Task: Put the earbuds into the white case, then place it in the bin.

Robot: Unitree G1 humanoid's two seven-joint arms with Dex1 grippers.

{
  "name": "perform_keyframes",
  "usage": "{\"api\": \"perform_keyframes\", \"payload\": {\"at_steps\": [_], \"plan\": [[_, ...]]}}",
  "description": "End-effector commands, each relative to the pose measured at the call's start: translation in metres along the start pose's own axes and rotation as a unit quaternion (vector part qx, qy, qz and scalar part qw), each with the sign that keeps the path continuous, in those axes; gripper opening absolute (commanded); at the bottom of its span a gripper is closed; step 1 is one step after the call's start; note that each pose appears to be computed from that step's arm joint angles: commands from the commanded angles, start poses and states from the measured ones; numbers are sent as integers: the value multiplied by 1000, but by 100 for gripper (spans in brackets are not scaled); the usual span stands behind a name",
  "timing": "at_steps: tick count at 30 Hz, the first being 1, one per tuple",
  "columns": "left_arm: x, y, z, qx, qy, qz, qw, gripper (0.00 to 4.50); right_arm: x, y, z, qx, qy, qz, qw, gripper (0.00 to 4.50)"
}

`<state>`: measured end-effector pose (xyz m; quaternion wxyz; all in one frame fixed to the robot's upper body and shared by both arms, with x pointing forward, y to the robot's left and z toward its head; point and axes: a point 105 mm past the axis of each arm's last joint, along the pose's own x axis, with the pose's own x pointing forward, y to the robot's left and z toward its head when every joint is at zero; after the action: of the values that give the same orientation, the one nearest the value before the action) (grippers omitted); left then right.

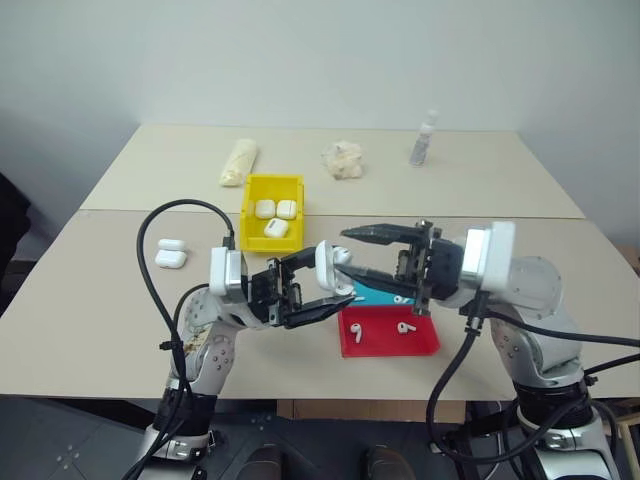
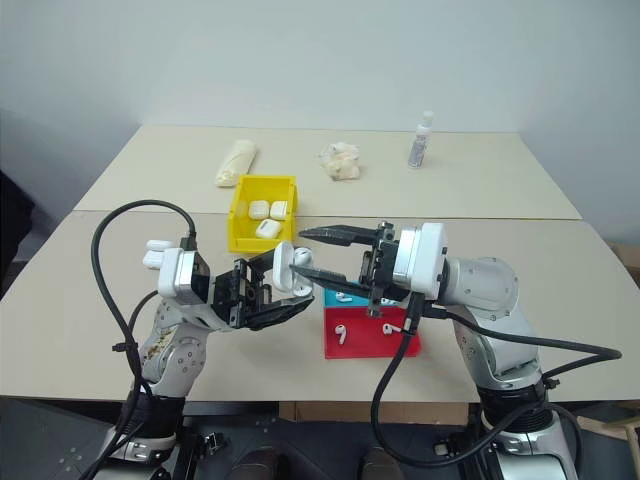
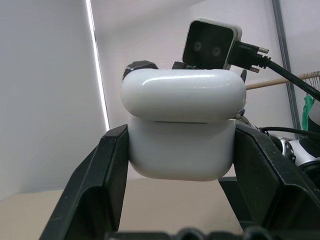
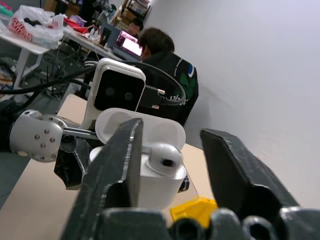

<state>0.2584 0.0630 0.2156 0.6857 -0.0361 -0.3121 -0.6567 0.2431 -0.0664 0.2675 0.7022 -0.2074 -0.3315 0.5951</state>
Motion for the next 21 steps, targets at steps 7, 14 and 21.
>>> {"api": "perform_keyframes", "payload": {"at_steps": [7, 14, 21], "plan": [[-13, 3, 0, 42, 39, 3, 998, 279, -17, -12, 10, -14, 48, 30, 998, 298], [-58, 1, -5, 78, 158, 10, 984, 279, -53, -47, -44, -2, 361, 113, 926, 298], [-78, -10, -19, 79, 214, 11, 974, 279, -44, -52, -93, 15, 481, 220, 848, 298]]}}
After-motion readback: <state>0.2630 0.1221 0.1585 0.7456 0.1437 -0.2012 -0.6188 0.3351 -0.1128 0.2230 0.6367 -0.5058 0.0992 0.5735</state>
